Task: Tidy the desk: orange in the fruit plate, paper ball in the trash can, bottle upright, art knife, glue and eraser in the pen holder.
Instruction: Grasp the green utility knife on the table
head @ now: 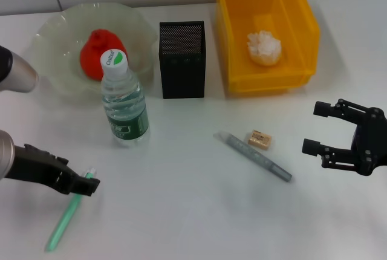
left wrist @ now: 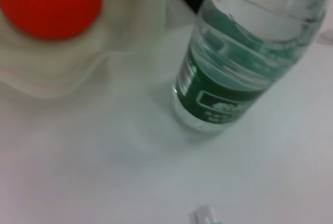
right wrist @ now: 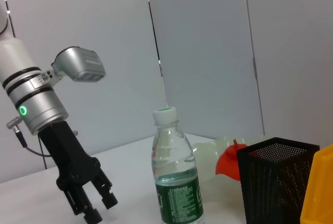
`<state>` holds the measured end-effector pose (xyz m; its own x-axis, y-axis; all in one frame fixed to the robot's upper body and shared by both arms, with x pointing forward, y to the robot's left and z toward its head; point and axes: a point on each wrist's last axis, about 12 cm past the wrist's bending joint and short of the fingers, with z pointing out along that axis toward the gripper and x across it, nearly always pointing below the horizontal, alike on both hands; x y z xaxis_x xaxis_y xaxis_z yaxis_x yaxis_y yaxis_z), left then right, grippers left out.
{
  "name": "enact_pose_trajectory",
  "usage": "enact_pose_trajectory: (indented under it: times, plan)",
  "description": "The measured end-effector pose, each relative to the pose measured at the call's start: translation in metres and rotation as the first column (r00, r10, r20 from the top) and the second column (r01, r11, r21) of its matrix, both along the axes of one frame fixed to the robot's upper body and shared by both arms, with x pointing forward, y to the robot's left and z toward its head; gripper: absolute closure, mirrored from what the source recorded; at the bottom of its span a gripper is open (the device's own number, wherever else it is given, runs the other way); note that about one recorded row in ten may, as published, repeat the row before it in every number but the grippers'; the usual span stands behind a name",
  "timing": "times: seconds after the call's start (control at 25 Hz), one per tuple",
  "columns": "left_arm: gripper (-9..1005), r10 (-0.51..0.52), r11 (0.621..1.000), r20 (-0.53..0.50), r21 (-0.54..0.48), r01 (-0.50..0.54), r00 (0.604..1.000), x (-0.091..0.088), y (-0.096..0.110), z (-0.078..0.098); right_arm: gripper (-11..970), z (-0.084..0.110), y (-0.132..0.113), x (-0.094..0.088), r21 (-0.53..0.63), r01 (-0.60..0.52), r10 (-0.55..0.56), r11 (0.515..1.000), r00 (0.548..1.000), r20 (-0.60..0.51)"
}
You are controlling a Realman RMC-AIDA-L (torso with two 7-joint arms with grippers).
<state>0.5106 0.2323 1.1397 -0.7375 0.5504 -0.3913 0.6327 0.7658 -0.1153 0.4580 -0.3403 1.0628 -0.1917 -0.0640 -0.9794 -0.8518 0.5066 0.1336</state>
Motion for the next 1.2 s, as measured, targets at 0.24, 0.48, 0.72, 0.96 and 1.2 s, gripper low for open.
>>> enact_pose_trajectory:
  times: [0.24, 0.48, 0.72, 0.96, 1.2]
  plan:
    - [211, -0.018, 1.0, -0.006, 0.014, 0.018, 1.0, -0.003, -0.006, -0.003, 115, 0.0, 0.0, -0.001, 0.001, 0.002, -0.002, 1.0, 1.0, -0.002]
    - [212, -0.052, 0.996, 0.007, 0.077, 0.051, 0.999, -0.003, -0.014, -0.004, 114, -0.001, 0.0, -0.001, 0.003, 0.001, -0.001, 1.0, 1.0, -0.002]
    - [226, -0.056, 0.995, 0.013, 0.083, 0.055, 0.998, -0.002, -0.016, -0.004, 115, -0.001, 0.0, -0.003, 0.006, 0.002, -0.002, 1.0, 1.0, -0.004]
    - [249, -0.092, 0.988, 0.024, 0.125, 0.088, 0.995, -0.004, -0.026, -0.005, 115, -0.001, -0.001, -0.003, 0.006, 0.006, -0.006, 1.0, 1.0, -0.004]
    - [276, -0.077, 0.99, 0.041, 0.122, 0.071, 0.996, -0.003, -0.029, 0.002, 114, -0.001, 0.0, -0.003, 0.007, 0.004, -0.004, 1.0, 1.0, -0.002]
